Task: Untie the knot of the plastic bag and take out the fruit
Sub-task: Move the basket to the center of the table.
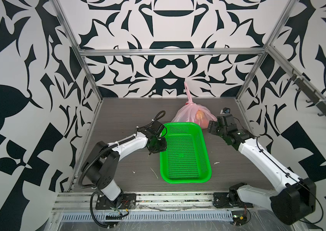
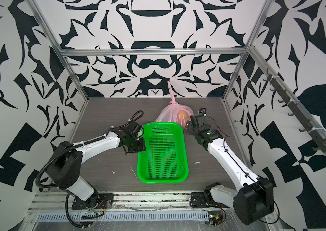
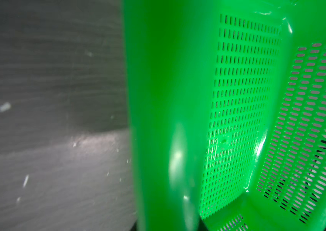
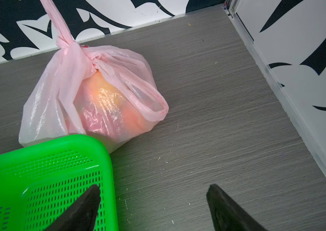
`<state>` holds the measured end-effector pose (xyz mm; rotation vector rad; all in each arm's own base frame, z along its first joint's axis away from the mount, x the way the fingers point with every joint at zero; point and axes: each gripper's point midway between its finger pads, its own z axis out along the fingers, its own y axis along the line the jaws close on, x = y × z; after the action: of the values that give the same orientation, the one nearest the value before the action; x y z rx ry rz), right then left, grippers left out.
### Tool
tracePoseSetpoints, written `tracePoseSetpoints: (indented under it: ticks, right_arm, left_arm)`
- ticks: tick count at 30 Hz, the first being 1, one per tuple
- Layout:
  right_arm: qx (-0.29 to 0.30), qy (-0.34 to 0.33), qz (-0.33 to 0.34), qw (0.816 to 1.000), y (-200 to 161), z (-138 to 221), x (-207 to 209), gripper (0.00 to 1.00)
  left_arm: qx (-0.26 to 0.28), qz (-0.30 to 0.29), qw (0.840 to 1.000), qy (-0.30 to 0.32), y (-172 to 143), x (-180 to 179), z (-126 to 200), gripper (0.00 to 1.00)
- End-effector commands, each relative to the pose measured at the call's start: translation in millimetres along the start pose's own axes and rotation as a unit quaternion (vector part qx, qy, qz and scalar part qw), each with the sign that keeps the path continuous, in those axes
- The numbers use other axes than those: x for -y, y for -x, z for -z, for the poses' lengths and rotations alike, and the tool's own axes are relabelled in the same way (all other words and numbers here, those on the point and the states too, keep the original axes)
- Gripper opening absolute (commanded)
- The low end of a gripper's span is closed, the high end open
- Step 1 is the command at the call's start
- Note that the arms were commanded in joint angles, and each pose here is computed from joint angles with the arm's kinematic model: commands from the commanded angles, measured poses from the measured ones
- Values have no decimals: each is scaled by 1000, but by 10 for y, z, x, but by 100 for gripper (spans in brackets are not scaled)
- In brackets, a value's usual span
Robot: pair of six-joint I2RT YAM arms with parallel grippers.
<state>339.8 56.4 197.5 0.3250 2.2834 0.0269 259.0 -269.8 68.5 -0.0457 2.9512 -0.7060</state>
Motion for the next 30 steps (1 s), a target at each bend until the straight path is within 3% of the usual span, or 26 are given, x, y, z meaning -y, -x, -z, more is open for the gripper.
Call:
tracePoseSetpoints:
  ticks: [1, 30]
  right_arm:
    - [9, -4, -1, 1000, 58, 52, 39, 88]
    - [3, 8, -21, 1000, 34, -6, 35, 87]
  left_arm:
    - [0, 18, 1000, 2, 60, 78, -83, 0]
    - [-18, -26, 999, -10, -115, 277, -251, 0]
